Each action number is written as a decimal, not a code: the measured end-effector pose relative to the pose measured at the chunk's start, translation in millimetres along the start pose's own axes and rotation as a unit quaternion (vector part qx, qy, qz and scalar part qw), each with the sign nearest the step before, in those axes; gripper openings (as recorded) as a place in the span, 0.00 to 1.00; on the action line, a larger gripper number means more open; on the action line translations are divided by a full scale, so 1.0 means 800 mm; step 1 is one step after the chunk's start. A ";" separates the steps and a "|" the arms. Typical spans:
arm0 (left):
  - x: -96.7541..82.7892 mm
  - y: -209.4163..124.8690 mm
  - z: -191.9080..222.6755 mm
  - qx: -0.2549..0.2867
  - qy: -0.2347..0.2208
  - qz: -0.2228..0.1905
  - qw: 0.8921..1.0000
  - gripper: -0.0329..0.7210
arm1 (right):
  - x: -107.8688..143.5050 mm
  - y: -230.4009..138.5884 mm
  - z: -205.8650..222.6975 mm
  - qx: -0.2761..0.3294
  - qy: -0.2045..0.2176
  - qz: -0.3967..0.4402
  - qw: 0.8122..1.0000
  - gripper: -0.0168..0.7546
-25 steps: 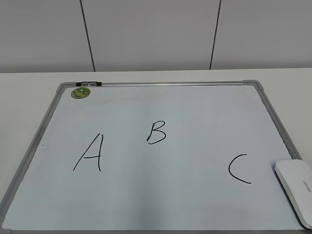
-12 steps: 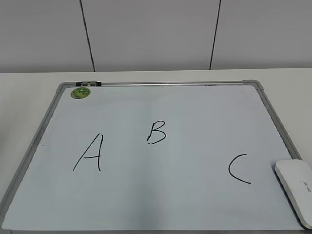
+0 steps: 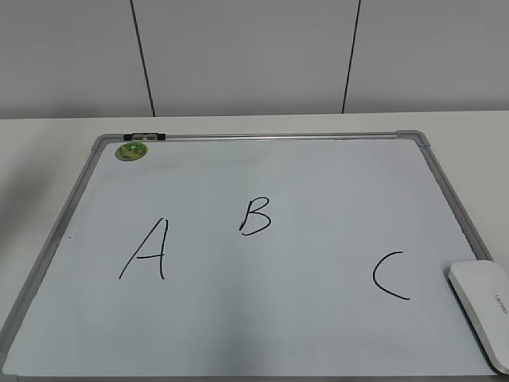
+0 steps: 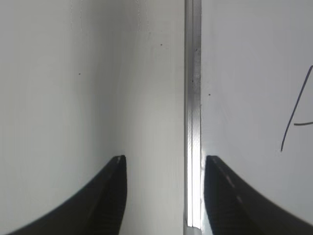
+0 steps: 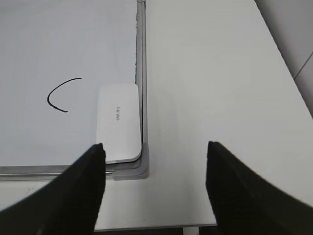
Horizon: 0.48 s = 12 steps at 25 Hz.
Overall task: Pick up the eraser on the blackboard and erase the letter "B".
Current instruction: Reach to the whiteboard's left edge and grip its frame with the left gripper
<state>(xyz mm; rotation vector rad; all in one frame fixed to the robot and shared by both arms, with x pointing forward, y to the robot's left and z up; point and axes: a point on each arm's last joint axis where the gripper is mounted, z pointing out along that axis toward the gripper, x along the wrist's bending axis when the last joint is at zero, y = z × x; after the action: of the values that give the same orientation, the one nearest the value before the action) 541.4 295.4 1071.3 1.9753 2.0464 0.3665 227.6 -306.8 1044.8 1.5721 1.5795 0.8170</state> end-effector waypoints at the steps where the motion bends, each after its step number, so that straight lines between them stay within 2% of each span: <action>1: -0.001 0.008 0.010 0.006 -0.003 0.004 1.000 0.55 | 0.000 0.000 0.000 0.000 0.000 0.000 1.000 0.65; 6: -0.010 0.040 0.061 0.038 -0.031 0.009 0.999 0.53 | 0.000 0.000 0.000 0.000 0.000 0.000 1.000 0.65; 12: -0.015 0.068 0.112 0.062 -0.034 0.018 0.997 0.53 | 0.000 0.000 0.000 0.000 0.000 0.000 1.000 0.65</action>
<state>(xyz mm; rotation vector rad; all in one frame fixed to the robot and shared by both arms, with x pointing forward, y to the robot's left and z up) 624.9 284.9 1008.0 2.0679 2.0399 0.1816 227.6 -306.8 1044.8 1.5721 1.5795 0.8170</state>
